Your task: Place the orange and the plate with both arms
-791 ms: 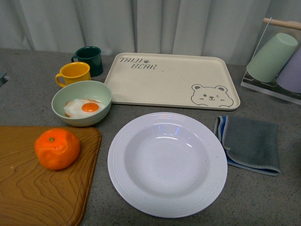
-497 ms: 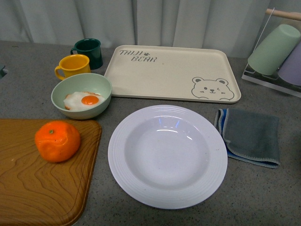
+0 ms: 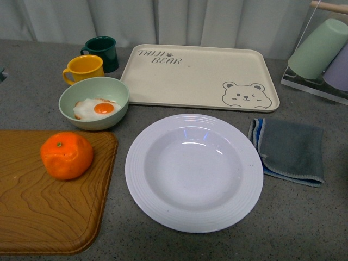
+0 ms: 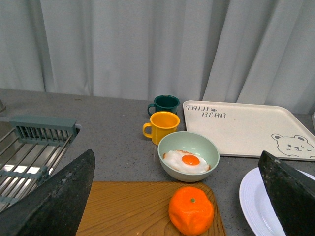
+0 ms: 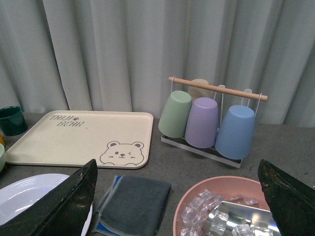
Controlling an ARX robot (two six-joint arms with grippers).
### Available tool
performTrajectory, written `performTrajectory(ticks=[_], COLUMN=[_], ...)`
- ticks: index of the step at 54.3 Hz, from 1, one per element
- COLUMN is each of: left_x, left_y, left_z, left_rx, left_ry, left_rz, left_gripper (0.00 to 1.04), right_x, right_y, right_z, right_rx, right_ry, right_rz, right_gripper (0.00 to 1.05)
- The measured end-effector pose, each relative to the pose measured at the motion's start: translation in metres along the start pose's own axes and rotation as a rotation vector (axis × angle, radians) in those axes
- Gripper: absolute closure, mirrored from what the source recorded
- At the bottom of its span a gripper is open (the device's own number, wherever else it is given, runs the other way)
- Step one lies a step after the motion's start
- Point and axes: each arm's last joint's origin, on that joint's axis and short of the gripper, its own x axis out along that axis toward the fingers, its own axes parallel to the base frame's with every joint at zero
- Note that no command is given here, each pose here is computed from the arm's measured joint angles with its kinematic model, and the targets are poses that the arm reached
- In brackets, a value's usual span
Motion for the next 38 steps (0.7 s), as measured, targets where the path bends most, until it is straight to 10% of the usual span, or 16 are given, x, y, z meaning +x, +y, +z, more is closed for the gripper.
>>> performTrajectory(ticks=[38], left_x=[0.0], left_y=[0.0], left_z=[0.0], left_rx=[0.0], left_ry=[0.0], left_rz=[0.0], left_gripper=[0.07], right_x=[0.0], right_y=[0.0], right_z=[0.0], right_rx=[0.0], right_ry=[0.0], right_rz=[0.0], right_gripper=[0.09])
